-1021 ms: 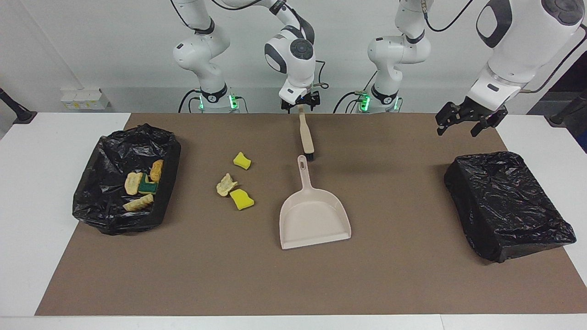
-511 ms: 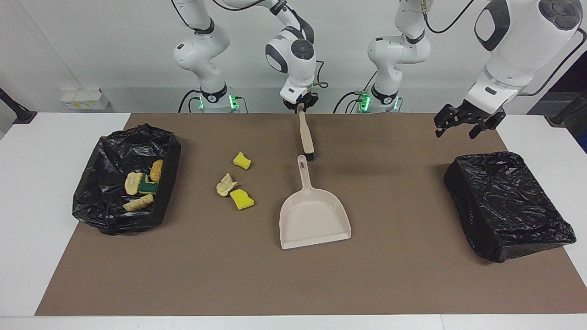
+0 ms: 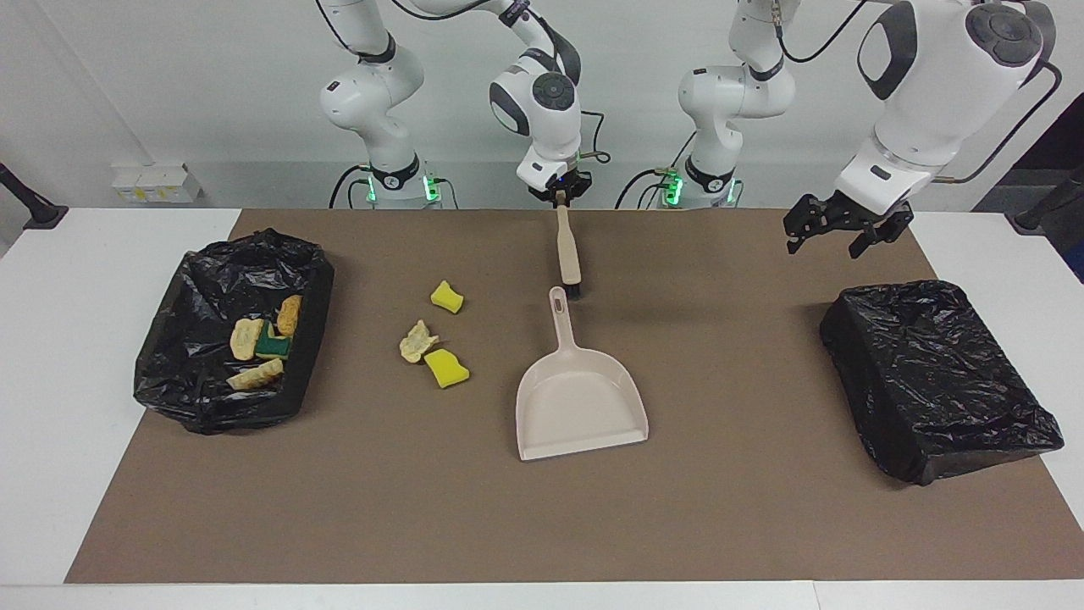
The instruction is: Sweep and dump trash in bin
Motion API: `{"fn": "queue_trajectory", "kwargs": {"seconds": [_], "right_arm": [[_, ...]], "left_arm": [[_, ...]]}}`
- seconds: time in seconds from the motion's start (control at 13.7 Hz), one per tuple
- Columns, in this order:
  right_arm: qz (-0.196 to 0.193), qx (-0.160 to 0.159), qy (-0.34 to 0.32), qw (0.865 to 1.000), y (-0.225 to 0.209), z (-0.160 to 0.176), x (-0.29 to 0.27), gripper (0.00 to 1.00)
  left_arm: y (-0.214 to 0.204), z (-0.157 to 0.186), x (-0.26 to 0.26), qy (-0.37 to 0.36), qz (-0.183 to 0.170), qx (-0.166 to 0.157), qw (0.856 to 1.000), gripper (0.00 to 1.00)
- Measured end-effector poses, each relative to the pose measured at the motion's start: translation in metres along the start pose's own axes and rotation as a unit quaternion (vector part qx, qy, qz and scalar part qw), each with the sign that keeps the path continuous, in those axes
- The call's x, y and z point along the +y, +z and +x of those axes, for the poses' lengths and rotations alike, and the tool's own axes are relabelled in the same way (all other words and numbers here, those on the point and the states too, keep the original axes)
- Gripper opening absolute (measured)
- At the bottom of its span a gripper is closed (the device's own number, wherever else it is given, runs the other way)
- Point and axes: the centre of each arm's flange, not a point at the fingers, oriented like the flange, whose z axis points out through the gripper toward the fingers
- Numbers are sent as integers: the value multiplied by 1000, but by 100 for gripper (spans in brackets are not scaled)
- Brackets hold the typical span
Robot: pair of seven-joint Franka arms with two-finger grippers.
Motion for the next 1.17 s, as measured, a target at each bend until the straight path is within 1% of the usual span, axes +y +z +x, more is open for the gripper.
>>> {"fn": "queue_trajectory", "kwargs": {"seconds": [0.07,0.29,0.44,0.51,0.66,0.73,0.95,1.09,1.17], "right_arm": [[0,-5,12,1000,-13,2,3,26],[16,-10,43,999,-76,11,32,26],[20,-7,62,998,-114,10,60,26],[14,-3,68,998,-130,9,76,26],[-5,12,66,998,-162,12,116,26],[-16,19,58,998,-176,18,142,26],[-58,39,18,997,-197,54,229,26],[-115,43,-9,992,-195,84,289,26],[-147,38,-26,988,-188,98,310,26]], "left_arm": [[1,-1,0,0,0,-1,1000,100],[4,-3,2,1,0,-5,1000,100],[9,-3,3,3,0,-9,1000,100],[11,-3,3,3,0,-11,1000,100],[17,-2,7,6,0,-9,1000,100],[22,0,12,10,1,-4,1000,100],[52,8,38,15,2,13,1000,100],[80,12,74,4,1,31,999,100],[93,13,97,-5,-1,41,999,100]]}}
